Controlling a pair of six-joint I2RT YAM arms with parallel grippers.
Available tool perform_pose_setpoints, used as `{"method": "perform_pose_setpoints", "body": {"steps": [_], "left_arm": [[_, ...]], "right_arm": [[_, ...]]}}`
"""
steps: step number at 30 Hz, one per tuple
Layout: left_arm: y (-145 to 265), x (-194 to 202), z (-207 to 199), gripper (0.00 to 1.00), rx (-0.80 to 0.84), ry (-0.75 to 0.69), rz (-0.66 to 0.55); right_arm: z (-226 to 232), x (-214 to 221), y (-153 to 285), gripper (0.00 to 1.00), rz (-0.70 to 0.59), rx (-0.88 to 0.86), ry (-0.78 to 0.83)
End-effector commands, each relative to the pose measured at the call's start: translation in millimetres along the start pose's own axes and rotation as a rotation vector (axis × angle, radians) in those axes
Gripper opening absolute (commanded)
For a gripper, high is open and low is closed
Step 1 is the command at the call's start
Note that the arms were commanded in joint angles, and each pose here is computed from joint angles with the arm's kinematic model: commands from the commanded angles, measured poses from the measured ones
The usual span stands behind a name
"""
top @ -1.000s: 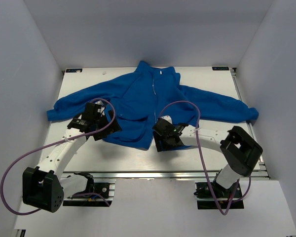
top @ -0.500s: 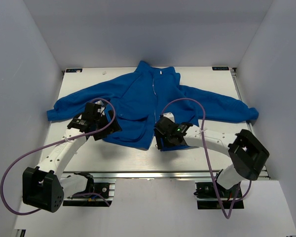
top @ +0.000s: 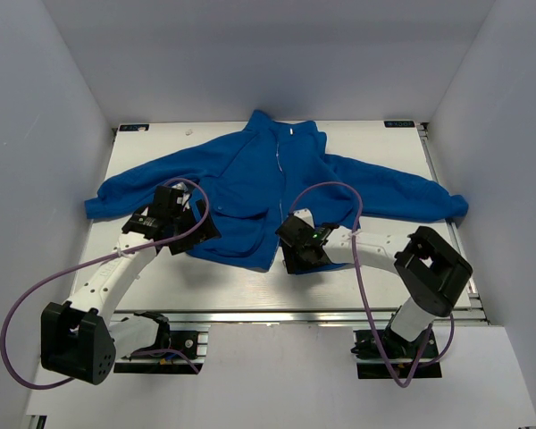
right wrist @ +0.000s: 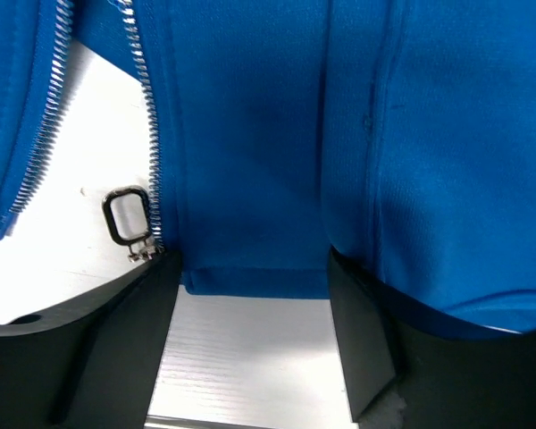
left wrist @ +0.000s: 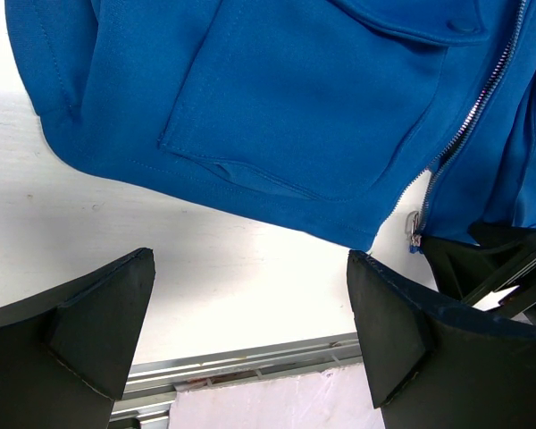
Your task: Zip up the jacket
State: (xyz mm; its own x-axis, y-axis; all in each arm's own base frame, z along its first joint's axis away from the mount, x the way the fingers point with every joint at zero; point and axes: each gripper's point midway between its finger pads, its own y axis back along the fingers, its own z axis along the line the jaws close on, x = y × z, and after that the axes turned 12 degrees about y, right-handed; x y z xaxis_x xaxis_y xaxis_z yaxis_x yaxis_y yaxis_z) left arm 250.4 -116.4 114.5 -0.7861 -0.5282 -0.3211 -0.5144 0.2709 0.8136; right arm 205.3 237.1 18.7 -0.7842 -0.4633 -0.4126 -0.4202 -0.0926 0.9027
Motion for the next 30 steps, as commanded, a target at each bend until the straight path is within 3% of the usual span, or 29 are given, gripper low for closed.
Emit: {"method": "perform_pose_setpoints", "body": {"steps": [1, 6, 9, 10, 11, 12, 13, 20, 25, 30], "left_arm": [[2.7, -1.6, -1.0, 0.98, 0.017, -0.011, -0.018], [3.3, -1.5, -0.6, 0.98, 0.015, -0.011, -0.019], [4.1, -1.2, 0.0, 0.98, 0.013, -0.011, -0.019], [4.1, -0.8, 0.8, 0.98, 0.011, -0.011, -0.019], [4.7, -1.2, 1.0, 0.98, 0.009, -0.011, -0.021], [5.3, -1.7, 0.8, 0.98, 0.009, -0.011, -0.024], [5.9, -1.9, 0.5, 0.98, 0.01, -0.011, -0.025], [15.7, -8.1, -20.7, 0.98, 0.098, -0.062, -0.026], [28.7, -3.0, -62.8, 0.98, 0.303, -0.141, 0.038], [36.5, -1.4, -94.9, 0.98, 0.433, -0.182, 0.047]], "right_arm": [[3.3, 2.6, -6.4, 0.7, 0.015, 0.006, -0.011], [5.5, 12.6, -16.1, 0.59, 0.045, 0.004, -0.002], [7.3, 19.3, -23.1, 0.48, 0.068, -0.001, 0.0], [9.4, 20.4, -24.5, 0.41, 0.07, -0.011, 0.007], [10.1, 20.5, -25.8, 0.29, 0.068, -0.013, 0.006], [9.9, 20.0, -26.5, 0.09, 0.067, -0.013, 0.006], [10.1, 18.7, -26.0, 0.0, 0.061, -0.013, 0.011], [10.6, -25.6, 1.8, 0.0, -0.094, -0.041, 0.027], [8.0, -87.0, 65.0, 0.0, -0.416, -0.128, 0.002], [-5.2, -113.4, 130.3, 0.0, -0.751, -0.21, -0.026]]}}
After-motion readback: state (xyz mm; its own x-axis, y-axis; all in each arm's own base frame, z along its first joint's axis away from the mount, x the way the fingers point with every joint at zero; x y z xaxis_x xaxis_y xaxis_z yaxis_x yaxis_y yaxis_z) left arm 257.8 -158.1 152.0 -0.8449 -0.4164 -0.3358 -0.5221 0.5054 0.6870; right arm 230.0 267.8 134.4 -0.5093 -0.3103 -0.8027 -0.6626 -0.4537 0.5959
